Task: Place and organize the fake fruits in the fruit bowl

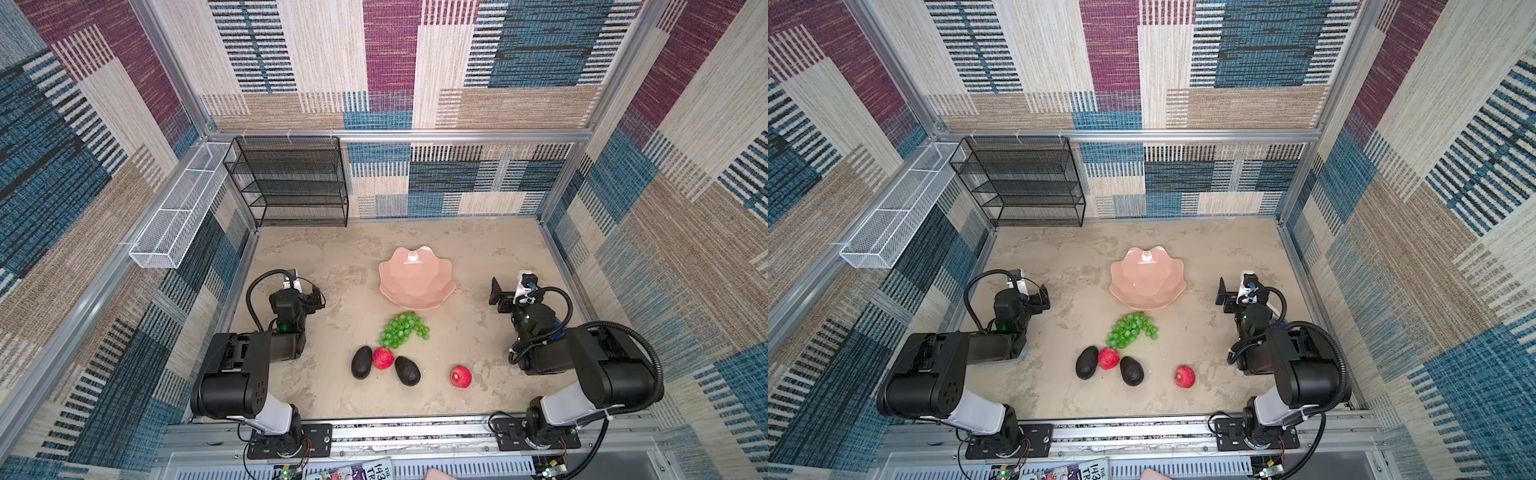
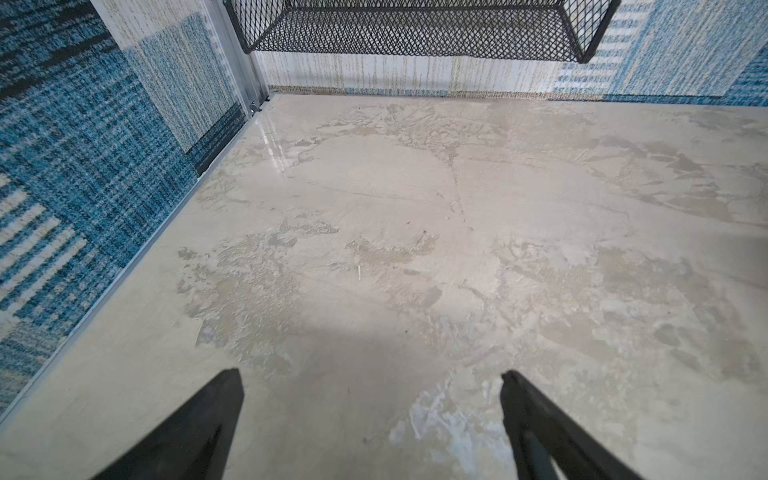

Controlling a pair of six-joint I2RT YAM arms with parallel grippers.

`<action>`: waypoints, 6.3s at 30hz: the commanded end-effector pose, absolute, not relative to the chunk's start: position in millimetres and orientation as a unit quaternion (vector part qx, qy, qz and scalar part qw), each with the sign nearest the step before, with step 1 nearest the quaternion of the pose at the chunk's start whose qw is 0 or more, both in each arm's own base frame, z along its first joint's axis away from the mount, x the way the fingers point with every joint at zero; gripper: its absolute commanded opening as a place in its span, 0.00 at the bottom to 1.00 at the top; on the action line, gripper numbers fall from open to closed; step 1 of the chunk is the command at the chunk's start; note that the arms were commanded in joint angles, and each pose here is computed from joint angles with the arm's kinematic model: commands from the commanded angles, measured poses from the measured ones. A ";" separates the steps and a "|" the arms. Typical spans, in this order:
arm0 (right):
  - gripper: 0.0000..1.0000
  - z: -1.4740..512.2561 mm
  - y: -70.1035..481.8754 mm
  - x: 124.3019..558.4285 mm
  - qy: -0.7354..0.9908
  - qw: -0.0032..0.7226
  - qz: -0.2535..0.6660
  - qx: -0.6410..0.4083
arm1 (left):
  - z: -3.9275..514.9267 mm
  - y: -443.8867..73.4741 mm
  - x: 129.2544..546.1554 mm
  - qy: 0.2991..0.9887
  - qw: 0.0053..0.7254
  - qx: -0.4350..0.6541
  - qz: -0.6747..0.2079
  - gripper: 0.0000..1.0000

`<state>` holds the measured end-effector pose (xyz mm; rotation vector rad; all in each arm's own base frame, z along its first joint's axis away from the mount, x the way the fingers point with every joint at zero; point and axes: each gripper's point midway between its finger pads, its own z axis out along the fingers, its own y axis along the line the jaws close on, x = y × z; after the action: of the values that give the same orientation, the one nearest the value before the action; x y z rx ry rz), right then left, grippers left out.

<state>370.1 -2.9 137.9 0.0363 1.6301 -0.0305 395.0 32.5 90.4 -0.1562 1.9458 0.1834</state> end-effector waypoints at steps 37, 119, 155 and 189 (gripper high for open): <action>0.96 195.6 49.7 362.8 0.827 0.529 0.160 0.104 | 222.8 22.6 353.5 0.708 0.627 -0.296 -0.131 0.99; 0.51 121.6 288.8 437.4 0.904 0.385 0.130 -0.130 | 181.0 -49.2 280.8 0.889 0.364 -0.180 -0.210 0.94; 1.00 219.7 246.1 429.1 0.852 0.491 0.173 -0.054 | 102.4 -123.9 212.1 0.957 0.181 -0.073 -0.215 0.85; 1.00 220.3 212.5 397.8 0.849 0.503 0.160 -0.030 | 84.4 -155.9 218.5 0.981 0.153 0.009 -0.119 0.43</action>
<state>393.9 214.0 209.4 -0.0850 2.0911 0.3877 205.4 -157.2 56.3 -0.0285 2.8984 -0.3648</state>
